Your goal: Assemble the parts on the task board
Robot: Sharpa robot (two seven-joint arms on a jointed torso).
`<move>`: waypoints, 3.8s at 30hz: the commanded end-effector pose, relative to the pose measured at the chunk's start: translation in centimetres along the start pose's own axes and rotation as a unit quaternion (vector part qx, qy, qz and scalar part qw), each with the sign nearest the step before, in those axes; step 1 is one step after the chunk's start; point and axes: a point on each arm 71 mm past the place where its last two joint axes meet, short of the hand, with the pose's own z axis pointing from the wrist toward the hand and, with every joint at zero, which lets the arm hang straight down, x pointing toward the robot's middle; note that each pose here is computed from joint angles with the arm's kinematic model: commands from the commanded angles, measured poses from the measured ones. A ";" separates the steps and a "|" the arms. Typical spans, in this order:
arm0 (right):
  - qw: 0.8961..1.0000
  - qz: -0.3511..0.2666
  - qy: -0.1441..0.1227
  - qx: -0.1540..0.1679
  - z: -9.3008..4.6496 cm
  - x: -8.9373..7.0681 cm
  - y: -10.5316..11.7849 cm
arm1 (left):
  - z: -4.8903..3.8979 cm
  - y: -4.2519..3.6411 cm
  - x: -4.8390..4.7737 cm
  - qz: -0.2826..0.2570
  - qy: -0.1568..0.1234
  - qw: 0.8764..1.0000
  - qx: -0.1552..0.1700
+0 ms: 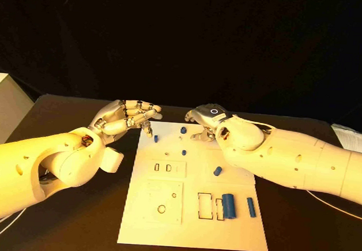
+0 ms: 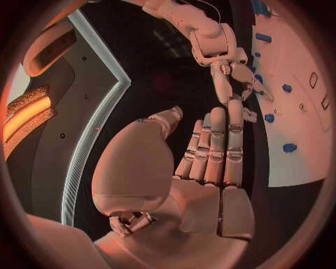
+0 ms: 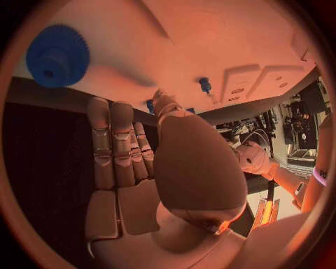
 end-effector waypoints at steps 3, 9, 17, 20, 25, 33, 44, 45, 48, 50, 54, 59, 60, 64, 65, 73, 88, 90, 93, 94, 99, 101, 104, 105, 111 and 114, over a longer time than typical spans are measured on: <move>0.998 0.028 -0.051 0.018 -2.0 -1.4 -1.7 | 0.06 -0.13 -0.13 -0.001 0.001 1.000 0.004; 0.993 0.088 -0.056 0.059 -4.6 -2.7 -4.8 | 0.12 -0.01 -0.49 0.001 -0.003 1.000 0.003; 0.979 0.162 -0.002 0.123 -6.4 -2.5 -8.9 | 0.15 0.11 -0.87 0.003 -0.007 1.000 0.002; 0.977 0.167 0.016 0.134 -6.5 -2.2 -9.6 | 0.18 0.13 -0.86 0.003 -0.006 1.000 0.002; 0.974 0.169 0.043 0.144 -6.1 -1.6 -10.1 | 0.20 0.14 -0.75 0.002 -0.004 1.000 0.001; 0.973 0.168 0.067 0.147 -5.4 -0.5 -9.7 | 0.17 0.14 -0.77 0.001 -0.004 1.000 0.001; 0.973 0.163 0.075 0.146 -4.7 0.3 -8.9 | 0.18 0.15 -0.74 0.001 -0.002 1.000 0.000; 0.973 0.162 0.075 0.145 -4.6 0.3 -8.9 | 0.18 0.16 -0.75 0.001 -0.002 1.000 0.000; 0.974 0.159 0.075 0.145 -4.6 0.4 -8.8 | 0.18 0.16 -0.80 0.001 -0.003 1.000 0.000; 0.974 0.157 0.075 0.145 -4.6 0.4 -8.8 | 0.17 0.17 -0.81 0.001 -0.003 1.000 0.000; 0.974 0.156 0.076 0.144 -4.5 0.5 -8.7 | 0.19 0.17 -0.79 0.001 -0.003 1.000 -0.001; 0.974 0.156 0.079 0.143 -4.4 0.7 -8.6 | 0.20 0.18 -0.79 0.001 -0.003 1.000 -0.001; 0.974 0.156 0.080 0.143 -4.4 0.7 -8.6 | 0.19 0.18 -0.80 0.001 -0.003 1.000 -0.001; 0.974 0.155 0.081 0.143 -4.4 0.8 -8.6 | 0.18 0.18 -0.85 0.002 -0.004 1.000 -0.001; 0.974 0.155 0.082 0.144 -4.3 0.8 -8.6 | 0.18 0.19 -0.85 0.002 -0.004 1.000 -0.001; 0.974 0.153 0.086 0.144 -4.1 1.2 -8.5 | 0.18 0.19 -0.83 0.001 -0.003 1.000 -0.001; 0.976 0.141 0.087 0.141 -3.9 1.3 -8.3 | 0.18 0.22 -0.88 0.001 -0.002 1.000 -0.003; 0.977 0.136 0.084 0.140 -3.9 1.3 -8.2 | 0.18 0.22 -0.88 0.001 -0.002 1.000 -0.003; 0.980 0.127 0.077 0.135 -3.9 1.1 -8.1 | 0.18 0.23 -0.88 0.001 -0.001 1.000 -0.003; 0.981 0.124 0.073 0.132 -3.9 1.1 -8.0 | 0.18 0.23 -0.87 0.000 -0.001 1.000 -0.003; 0.986 0.108 0.051 0.115 -4.0 0.6 -7.2 | 0.18 0.24 -0.89 0.000 -0.001 1.000 -0.003; 0.988 0.101 0.042 0.106 -4.0 0.4 -6.6 | 0.19 0.25 -0.91 0.000 -0.001 1.000 -0.003; 0.991 0.090 0.029 0.091 -4.1 0.0 -5.6 | 0.20 0.26 -0.92 0.000 -0.001 1.000 -0.004; 0.992 0.088 0.026 0.088 -4.1 -0.1 -5.3 | 0.21 0.27 -0.93 0.000 -0.001 1.000 -0.004; 0.996 0.076 0.005 0.052 -3.7 -1.1 -2.6 | 0.26 0.30 -0.90 0.000 -0.001 1.000 -0.004; 0.997 0.068 0.000 0.032 -3.4 -1.4 -1.1 | 0.28 0.31 -0.86 -0.001 0.000 1.000 -0.004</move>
